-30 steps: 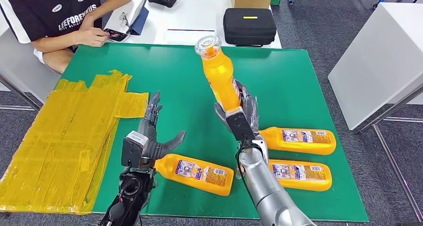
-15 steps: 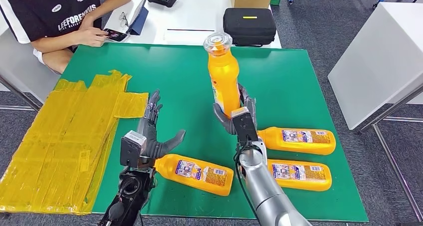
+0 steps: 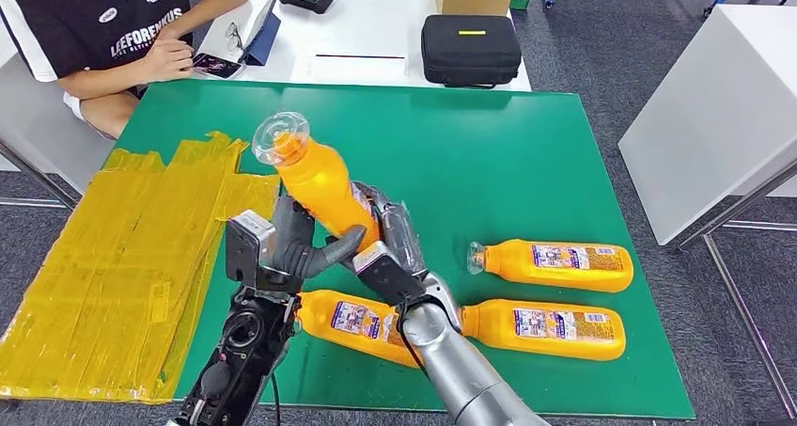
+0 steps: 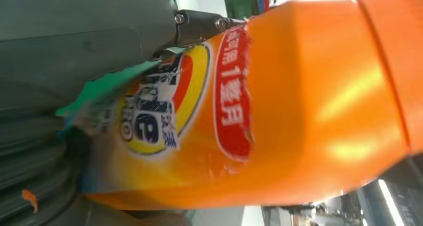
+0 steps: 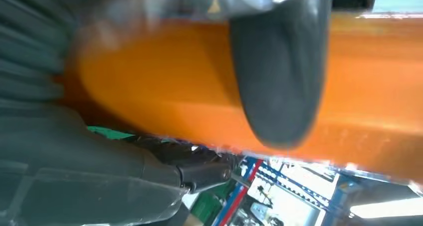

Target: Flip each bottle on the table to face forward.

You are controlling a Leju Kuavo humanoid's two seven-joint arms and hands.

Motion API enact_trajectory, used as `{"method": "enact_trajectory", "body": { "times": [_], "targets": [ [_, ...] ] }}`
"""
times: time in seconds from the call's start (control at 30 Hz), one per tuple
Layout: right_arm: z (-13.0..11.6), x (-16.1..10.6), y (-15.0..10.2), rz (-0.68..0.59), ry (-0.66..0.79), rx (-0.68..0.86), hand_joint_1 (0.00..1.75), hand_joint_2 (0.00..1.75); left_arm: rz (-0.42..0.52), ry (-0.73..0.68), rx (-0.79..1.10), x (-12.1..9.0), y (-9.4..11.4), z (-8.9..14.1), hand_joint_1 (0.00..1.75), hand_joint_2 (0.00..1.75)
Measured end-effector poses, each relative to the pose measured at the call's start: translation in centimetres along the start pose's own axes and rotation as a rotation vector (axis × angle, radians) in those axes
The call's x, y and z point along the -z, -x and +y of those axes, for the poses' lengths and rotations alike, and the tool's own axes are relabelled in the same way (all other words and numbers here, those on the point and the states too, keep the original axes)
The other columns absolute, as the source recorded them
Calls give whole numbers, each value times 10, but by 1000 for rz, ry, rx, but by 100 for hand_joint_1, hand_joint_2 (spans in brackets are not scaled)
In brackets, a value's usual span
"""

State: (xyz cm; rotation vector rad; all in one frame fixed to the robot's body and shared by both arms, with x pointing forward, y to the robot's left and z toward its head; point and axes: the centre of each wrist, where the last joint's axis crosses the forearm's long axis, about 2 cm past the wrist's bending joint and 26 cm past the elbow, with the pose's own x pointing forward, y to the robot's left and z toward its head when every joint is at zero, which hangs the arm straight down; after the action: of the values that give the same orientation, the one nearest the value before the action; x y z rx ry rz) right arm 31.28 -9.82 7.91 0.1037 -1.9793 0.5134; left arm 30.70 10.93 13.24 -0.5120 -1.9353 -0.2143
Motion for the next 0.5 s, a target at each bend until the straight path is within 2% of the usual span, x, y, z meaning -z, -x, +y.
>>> {"method": "enact_trajectory", "body": {
  "times": [0.5],
  "targets": [
    [11, -5, 0, 11, -23, -13, 173, 175, 59, 22, -94, 12, -5, 7, 0, 175]
  ]
}}
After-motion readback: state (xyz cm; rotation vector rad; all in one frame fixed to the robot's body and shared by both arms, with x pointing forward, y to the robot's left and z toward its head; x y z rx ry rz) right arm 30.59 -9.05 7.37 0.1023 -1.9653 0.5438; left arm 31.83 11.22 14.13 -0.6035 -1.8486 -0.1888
